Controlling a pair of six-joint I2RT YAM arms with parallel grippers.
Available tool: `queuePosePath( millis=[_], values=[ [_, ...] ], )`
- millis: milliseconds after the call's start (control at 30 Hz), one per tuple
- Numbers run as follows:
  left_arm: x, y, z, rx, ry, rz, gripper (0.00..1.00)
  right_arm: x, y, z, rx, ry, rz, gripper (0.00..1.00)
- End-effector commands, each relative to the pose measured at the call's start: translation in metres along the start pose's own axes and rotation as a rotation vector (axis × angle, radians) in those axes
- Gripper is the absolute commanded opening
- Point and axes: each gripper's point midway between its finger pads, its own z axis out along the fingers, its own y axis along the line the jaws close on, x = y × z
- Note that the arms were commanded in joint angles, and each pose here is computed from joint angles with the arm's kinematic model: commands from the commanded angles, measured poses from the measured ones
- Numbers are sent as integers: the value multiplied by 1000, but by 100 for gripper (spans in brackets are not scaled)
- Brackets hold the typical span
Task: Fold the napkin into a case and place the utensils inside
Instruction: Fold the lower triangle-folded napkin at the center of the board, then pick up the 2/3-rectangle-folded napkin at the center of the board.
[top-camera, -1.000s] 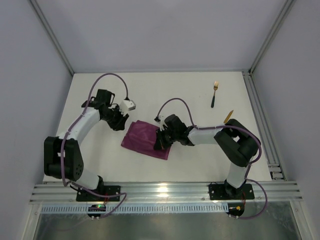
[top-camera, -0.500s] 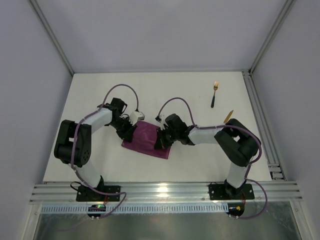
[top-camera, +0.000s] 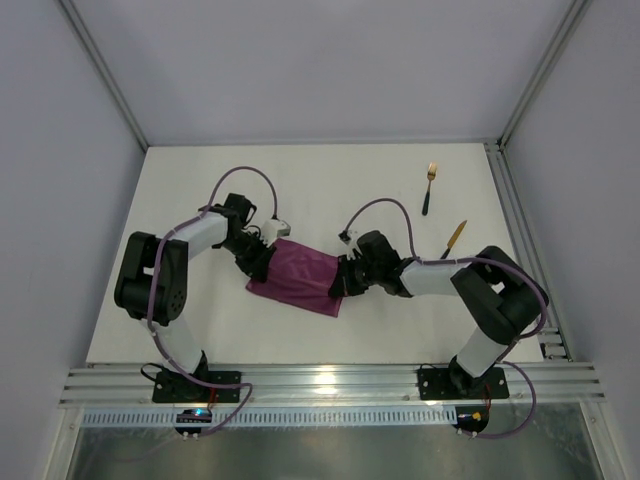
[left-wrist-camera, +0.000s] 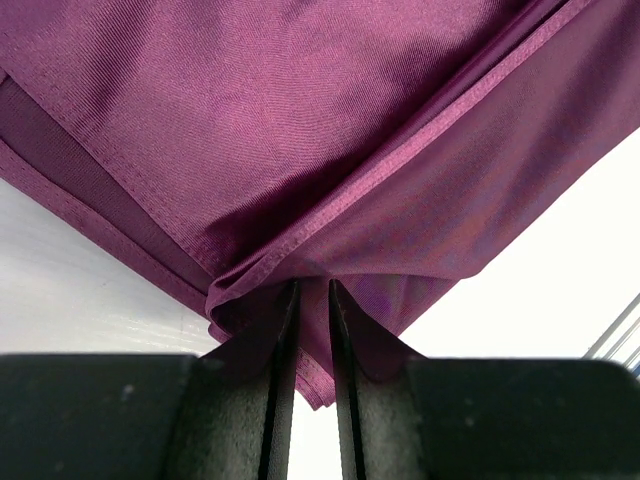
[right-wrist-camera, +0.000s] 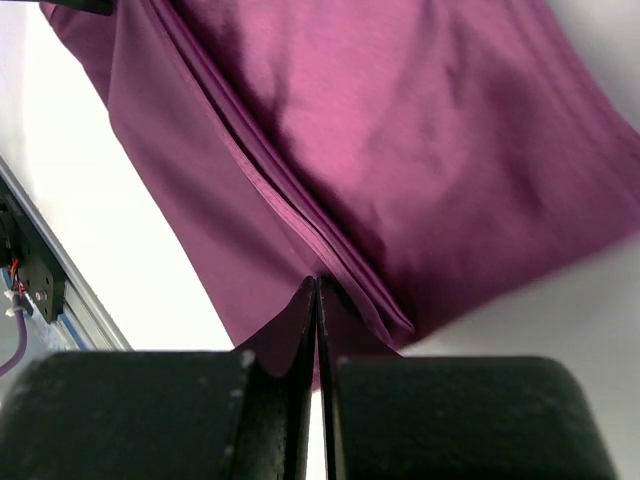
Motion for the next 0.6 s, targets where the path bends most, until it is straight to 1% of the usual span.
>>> queuePosePath(
  millis=[0, 100, 200, 300, 333, 367, 400, 433, 467, 567],
  values=[
    [0, 10, 8, -30, -8, 15, 20, -3, -14, -13, 48, -55, 37, 4],
    [-1, 8, 6, -26, -16, 20, 20, 4, -21, -21, 74, -55, 48, 4],
    [-1, 5, 4, -15, -23, 31, 21, -1, -13, -31, 63, -74, 31, 4],
    [-4, 5, 0, -27, -35, 38, 22, -19, 0, -47, 53, -129, -12, 8],
    [-5, 5, 0, -28, -37, 40, 22, -25, 0, -52, 67, -149, -18, 10],
    [-5, 5, 0, -26, -37, 39, 22, -29, -5, -58, 92, -158, -4, 20],
    [-4, 5, 0, -25, -36, 37, 22, -40, -3, -67, 98, -195, -3, 28],
    [-5, 4, 0, -24, -37, 37, 22, -42, -9, -72, 121, -199, 19, 34],
    [-5, 4, 1, -23, -37, 37, 22, -49, -21, -78, 154, -226, 51, 38],
    [-4, 4, 2, -20, -36, 33, 22, -49, -37, -79, 169, -223, 161, 41]
  ],
)
